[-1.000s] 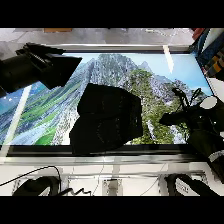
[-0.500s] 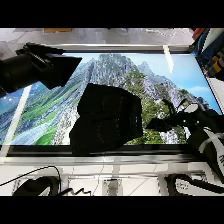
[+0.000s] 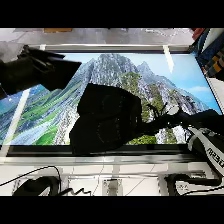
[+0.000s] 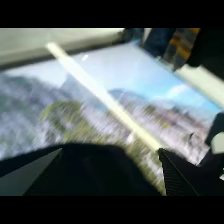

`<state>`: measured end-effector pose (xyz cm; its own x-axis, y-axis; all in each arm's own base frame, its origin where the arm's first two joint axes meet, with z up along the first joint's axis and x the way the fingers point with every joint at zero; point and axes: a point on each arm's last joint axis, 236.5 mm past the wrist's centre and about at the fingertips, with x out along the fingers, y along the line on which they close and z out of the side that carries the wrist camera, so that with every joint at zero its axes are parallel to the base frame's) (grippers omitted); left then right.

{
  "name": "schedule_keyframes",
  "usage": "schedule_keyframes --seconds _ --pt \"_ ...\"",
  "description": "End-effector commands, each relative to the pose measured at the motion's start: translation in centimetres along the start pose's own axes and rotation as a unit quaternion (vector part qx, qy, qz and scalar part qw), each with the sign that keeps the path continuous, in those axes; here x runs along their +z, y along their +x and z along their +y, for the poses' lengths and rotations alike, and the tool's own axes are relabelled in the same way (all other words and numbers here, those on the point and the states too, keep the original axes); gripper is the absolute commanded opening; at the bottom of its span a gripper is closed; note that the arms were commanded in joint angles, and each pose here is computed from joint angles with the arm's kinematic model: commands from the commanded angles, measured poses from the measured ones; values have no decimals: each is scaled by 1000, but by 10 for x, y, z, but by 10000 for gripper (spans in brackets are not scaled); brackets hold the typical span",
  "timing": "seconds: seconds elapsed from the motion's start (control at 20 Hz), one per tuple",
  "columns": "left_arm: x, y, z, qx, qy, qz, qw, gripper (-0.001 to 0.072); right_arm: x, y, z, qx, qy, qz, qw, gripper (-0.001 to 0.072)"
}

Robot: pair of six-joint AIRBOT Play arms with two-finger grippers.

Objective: Fold the clothes and pants, and hang the long-sleeved shirts on hangers.

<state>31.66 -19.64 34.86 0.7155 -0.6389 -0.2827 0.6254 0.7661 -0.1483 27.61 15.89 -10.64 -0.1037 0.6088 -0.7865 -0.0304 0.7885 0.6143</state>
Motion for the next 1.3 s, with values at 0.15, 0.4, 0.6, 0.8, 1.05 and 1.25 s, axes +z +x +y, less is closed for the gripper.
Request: schedule_keyframes --seconds 0.15,0.4,0.6,0.8,1.05,1.25 --pt "-116 -41 116 240 18 238 941 701 18 17 8 -20 -23 -36 999 274" --pt "-234 -57 159 270 -32 380 884 330 21 16 10 -18 -23 -42 999 47" --pt "-346 -60 123 133 -141 469 862 329 17 17 12 -14 -22 -34 999 47" --pt "-392 -61 88 25 -242 451 859 475 14 17 13 -10 -22 -26 999 47" --pt "-434 -68 77 14 -275 461 844 702 13 17 14 -9 -22 -24 999 47" --pt "-463 -68 66 2 -274 465 842 699 12 17 14 -8 -22 -23 999 47"
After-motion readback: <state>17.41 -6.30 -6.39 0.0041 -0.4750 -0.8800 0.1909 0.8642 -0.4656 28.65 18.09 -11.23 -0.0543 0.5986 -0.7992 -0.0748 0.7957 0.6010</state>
